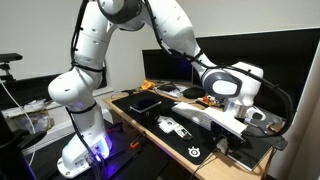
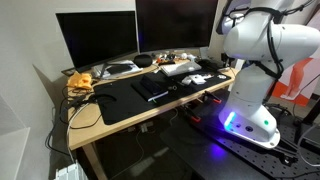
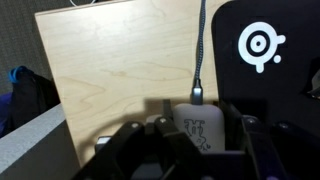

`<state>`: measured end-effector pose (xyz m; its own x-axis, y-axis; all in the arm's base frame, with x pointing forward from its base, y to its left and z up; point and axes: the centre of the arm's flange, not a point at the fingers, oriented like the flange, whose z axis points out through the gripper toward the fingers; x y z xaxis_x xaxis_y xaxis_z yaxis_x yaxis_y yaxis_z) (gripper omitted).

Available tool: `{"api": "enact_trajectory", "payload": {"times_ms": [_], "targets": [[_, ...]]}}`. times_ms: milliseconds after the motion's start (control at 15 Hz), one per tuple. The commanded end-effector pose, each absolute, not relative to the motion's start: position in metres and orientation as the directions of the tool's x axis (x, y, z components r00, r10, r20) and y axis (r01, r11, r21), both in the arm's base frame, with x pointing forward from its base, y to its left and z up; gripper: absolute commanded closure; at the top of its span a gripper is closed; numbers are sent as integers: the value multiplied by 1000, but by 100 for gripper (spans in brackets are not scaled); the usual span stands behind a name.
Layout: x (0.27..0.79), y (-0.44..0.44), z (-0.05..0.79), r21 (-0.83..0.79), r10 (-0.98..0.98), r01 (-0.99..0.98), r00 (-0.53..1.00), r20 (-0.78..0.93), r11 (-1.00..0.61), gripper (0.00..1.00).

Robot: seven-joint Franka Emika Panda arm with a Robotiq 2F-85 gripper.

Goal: Move the white object from the bottom right corner of the table to the center of the table

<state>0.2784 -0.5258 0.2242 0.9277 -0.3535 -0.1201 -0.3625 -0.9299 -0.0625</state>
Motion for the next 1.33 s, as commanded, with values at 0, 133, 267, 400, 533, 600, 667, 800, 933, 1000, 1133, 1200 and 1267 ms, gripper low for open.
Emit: {"api": "enact_trajectory", "payload": {"times_ms": [0,133,267,400,533,600,667,800,933,1000,1133,1200,1267], "targets": [[270,-485,265,-36,-327,-330,942,-74,-943,74],[274,-467,280,-28,-298,-300,953,-54,-953,74],[279,-446,298,-16,-263,-264,964,-26,-965,74],[286,-429,317,-9,-232,-232,973,2,-973,74],[293,-414,337,-1,-204,-204,978,33,-979,74],[298,-408,345,3,-190,-190,981,47,-982,74],[302,-402,352,7,-175,-176,983,60,-984,74],[307,-398,367,17,-153,-155,984,86,-988,74],[312,-393,379,26,-137,-141,985,106,-990,74],[315,-390,384,31,-128,-132,985,113,-991,74],[320,-382,389,37,-112,-117,986,121,-992,74],[323,-379,391,37,-106,-111,987,123,-993,74],[327,-374,393,33,-99,-104,988,121,-994,74]]}}
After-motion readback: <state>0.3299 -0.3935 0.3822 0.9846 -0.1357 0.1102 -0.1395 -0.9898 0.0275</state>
